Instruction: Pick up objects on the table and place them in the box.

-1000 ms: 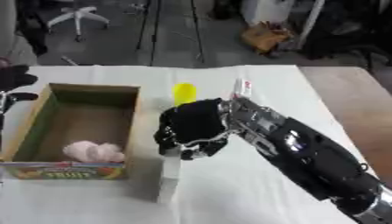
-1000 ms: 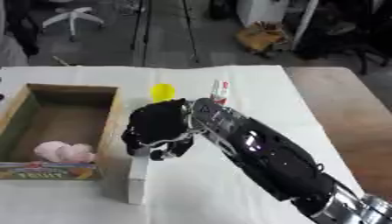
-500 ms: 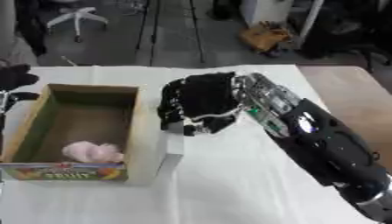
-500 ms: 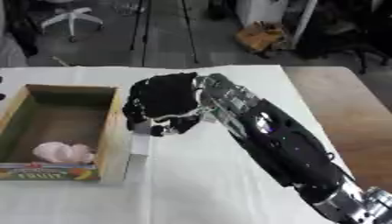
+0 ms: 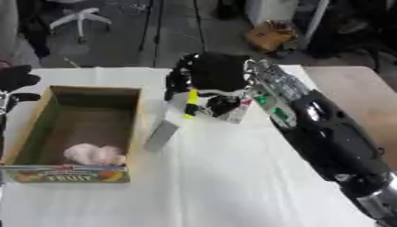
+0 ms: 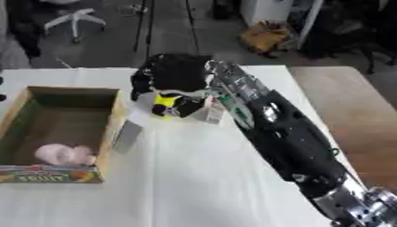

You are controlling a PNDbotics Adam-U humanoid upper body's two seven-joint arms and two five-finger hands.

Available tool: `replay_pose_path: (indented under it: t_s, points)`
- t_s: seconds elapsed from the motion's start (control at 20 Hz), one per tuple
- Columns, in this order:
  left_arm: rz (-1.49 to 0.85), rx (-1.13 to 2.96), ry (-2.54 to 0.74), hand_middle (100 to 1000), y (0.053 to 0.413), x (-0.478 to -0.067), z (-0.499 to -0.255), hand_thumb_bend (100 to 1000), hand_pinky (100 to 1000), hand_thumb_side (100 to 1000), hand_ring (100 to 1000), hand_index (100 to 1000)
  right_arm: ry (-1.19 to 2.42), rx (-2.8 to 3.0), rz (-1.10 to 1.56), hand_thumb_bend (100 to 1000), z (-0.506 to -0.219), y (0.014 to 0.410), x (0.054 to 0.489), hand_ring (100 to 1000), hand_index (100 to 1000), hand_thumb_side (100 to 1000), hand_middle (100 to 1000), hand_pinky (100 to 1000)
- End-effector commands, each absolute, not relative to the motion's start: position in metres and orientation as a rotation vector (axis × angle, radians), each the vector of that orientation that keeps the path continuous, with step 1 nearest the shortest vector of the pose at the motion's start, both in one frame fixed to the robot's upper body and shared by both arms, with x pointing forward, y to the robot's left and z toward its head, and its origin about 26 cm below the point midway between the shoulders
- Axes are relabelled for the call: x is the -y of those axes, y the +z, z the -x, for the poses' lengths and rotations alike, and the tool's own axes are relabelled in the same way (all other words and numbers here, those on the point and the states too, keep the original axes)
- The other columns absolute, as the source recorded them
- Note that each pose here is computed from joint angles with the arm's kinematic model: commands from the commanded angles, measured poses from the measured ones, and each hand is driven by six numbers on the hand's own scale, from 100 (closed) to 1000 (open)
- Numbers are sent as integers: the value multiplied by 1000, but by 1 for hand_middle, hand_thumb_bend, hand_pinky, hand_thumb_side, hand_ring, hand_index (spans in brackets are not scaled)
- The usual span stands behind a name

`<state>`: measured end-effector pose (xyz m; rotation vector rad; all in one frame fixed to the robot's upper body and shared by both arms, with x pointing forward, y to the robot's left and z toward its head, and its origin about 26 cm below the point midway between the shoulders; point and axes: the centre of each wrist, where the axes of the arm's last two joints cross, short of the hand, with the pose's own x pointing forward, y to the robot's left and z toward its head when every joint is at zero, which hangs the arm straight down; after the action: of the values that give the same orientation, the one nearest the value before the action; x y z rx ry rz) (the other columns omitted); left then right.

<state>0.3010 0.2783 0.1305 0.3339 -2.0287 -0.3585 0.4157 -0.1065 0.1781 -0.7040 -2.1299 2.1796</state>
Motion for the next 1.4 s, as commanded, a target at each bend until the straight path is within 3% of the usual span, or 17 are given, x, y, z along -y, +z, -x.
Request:
replay_pose_path:
  t_s: [0.05, 0.6, 0.65, 0.7, 0.75, 0.95, 1.4]
  points:
    - [-332, 2077, -364, 658, 142, -275, -300, 503, 690, 950, 786, 810, 2095, 2130, 804, 261, -423, 184, 100, 711, 471, 100, 667, 727]
    - [-323, 2152, -359, 658, 157, -269, -297, 513, 687, 927, 782, 809, 1902, 2139, 967, 300, -430, 171, 71, 708, 477, 116, 666, 705]
    - [-322, 2156, -359, 658, 158, -268, -297, 517, 686, 922, 781, 808, 1903, 2140, 972, 526, -430, 170, 69, 825, 769, 427, 806, 830]
    - [-314, 2168, -367, 658, 160, -266, -297, 517, 686, 922, 781, 808, 1938, 2134, 970, 590, -430, 170, 64, 891, 918, 572, 894, 910]
    - [-308, 2175, -371, 658, 161, -265, -296, 517, 686, 922, 781, 808, 1996, 2116, 965, 620, -429, 167, 60, 934, 969, 615, 943, 959]
    - [-305, 2180, -375, 659, 163, -264, -295, 518, 687, 922, 781, 808, 2280, 2018, 957, 677, -419, 158, 46, 979, 1000, 650, 997, 1000]
    - [-314, 2178, -369, 659, 163, -265, -294, 521, 687, 922, 781, 808, 2482, 1926, 1089, 660, -406, 186, 46, 967, 1000, 650, 986, 1000]
